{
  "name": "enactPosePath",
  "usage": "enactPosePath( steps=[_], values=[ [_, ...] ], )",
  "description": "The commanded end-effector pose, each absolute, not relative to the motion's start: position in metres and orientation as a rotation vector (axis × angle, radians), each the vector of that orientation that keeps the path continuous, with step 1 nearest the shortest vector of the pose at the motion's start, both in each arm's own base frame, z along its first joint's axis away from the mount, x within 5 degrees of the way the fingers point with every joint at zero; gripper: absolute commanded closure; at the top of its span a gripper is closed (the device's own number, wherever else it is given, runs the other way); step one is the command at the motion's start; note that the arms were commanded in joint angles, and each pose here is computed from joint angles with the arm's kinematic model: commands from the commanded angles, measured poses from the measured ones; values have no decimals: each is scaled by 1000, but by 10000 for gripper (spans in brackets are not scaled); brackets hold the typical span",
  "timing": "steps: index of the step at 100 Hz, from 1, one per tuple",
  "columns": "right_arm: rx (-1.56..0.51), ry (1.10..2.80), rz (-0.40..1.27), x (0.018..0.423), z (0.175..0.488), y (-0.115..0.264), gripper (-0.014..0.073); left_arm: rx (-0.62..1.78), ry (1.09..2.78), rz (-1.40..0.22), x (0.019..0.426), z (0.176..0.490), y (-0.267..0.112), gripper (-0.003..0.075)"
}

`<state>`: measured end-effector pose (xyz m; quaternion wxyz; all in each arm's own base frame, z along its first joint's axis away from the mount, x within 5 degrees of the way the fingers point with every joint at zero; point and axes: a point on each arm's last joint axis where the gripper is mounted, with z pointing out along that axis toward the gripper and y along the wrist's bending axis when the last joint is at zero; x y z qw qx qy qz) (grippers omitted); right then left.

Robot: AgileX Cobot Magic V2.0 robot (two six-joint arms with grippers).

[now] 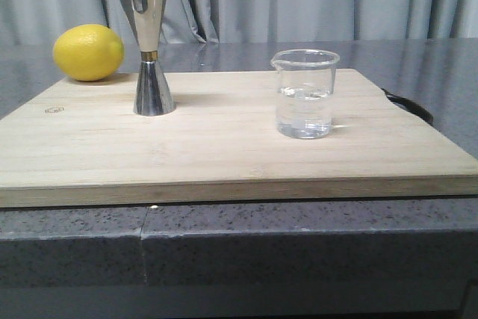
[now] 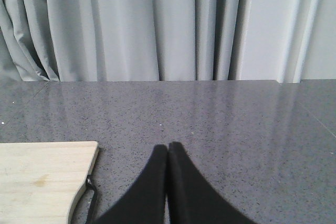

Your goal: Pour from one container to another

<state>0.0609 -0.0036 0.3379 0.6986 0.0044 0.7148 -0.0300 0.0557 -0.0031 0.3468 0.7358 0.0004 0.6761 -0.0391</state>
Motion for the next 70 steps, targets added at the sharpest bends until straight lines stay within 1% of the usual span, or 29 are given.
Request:
enactPosePath(
  steps=[1, 10, 17, 22, 25, 27, 30, 31, 32, 34, 37, 39, 40, 44, 46, 49, 54, 70],
  values=[
    [-6, 1496, -84, 61, 355, -3, 651, -6, 1395, -93, 55, 364, -3, 739],
    [-6, 1498, -84, 61, 355, -4, 651, -5, 1395, -91, 55, 364, -3, 739],
    [-4, 1501, -81, 61, 355, -3, 629, -5, 1397, -91, 55, 364, -3, 738],
    [-2, 1501, -83, 61, 355, -4, 573, -5, 1399, -91, 55, 363, -3, 719],
    [-1, 1501, -84, 61, 355, -4, 507, -5, 1401, -91, 55, 363, -3, 689],
    [-1, 1501, -84, 61, 355, -4, 475, -5, 1401, -91, 55, 363, -3, 659],
    [-1, 1501, -84, 61, 355, -4, 389, -5, 1401, -91, 55, 363, -3, 593],
    [-1, 1501, -84, 61, 355, -4, 371, -5, 1401, -91, 55, 363, -3, 578],
    [-1, 1501, -84, 61, 355, -4, 335, -5, 1401, -91, 55, 363, -3, 563],
    [-1, 1501, -84, 61, 355, -4, 298, -4, 1401, -89, 55, 363, -3, 515],
    [-1, 1502, -84, 61, 355, -4, 211, 0, 1399, -82, 55, 364, -3, 430],
    [-1, 1502, -84, 61, 355, -4, 166, 0, 1395, -82, 55, 364, -3, 397],
    [-1, 1502, -84, 61, 355, -4, 152, 0, 1395, -82, 55, 364, -3, 364],
    [-1, 1502, -84, 61, 355, -4, 83, 0, 1387, -82, 55, 365, -3, 274],
    [-1, 1502, -84, 61, 355, -4, 57, 0, 1387, -82, 55, 365, -3, 249],
    [-1, 1502, -84, 61, 355, -4, 34, 0, 1387, -82, 55, 365, -3, 198],
    [-1, 1502, -84, 61, 355, -4, 20, 0, 1387, -82, 55, 365, -3, 163],
    [-1, 1502, -84, 61, 355, -4, 20, 0, 1387, -82, 55, 365, -3, 187]
  ],
)
